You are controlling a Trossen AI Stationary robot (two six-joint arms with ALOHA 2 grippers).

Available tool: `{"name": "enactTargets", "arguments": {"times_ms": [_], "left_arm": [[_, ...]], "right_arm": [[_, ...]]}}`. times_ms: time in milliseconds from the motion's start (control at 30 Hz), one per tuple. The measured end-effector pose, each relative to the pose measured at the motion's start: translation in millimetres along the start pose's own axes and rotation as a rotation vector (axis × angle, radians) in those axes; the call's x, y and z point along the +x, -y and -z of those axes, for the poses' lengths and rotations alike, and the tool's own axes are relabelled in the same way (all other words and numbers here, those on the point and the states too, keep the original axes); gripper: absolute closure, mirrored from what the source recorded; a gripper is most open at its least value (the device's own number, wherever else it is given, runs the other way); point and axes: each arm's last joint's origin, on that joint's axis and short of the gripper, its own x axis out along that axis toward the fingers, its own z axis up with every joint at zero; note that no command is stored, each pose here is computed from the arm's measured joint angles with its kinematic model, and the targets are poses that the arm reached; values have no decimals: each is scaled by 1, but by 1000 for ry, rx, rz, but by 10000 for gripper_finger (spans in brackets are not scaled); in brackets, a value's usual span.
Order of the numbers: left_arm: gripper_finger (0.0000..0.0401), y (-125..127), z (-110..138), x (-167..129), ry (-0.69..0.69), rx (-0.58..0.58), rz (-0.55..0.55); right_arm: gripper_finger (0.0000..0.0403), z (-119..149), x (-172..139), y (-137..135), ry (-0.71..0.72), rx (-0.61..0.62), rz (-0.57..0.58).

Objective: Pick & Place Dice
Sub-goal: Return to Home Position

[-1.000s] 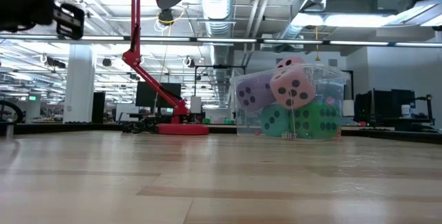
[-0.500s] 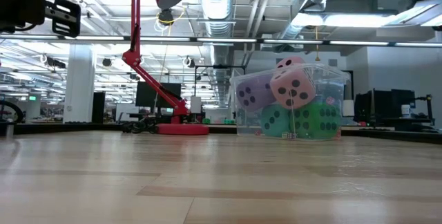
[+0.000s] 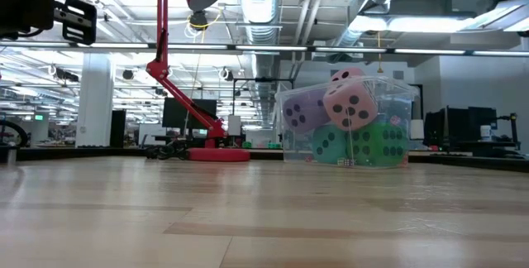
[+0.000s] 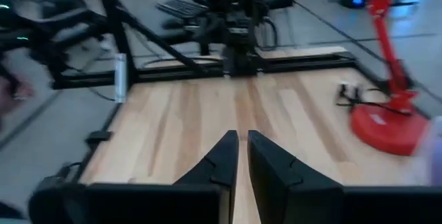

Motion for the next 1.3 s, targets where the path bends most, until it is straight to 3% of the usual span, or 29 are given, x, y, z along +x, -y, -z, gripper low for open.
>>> {"name": "enactTargets", "arguments": {"times_ms": [300,567,1300], "left_arm": [[400,0,0,0,0,31,0],[400,0,0,0,0,29,0],[400,0,0,0,-1,23,0]], "right_arm": [[372,34,-6,15,75,63,-163],[372,52,-14,21,81,94,-211],[372,85,-52,41,263,126,-352]]}}
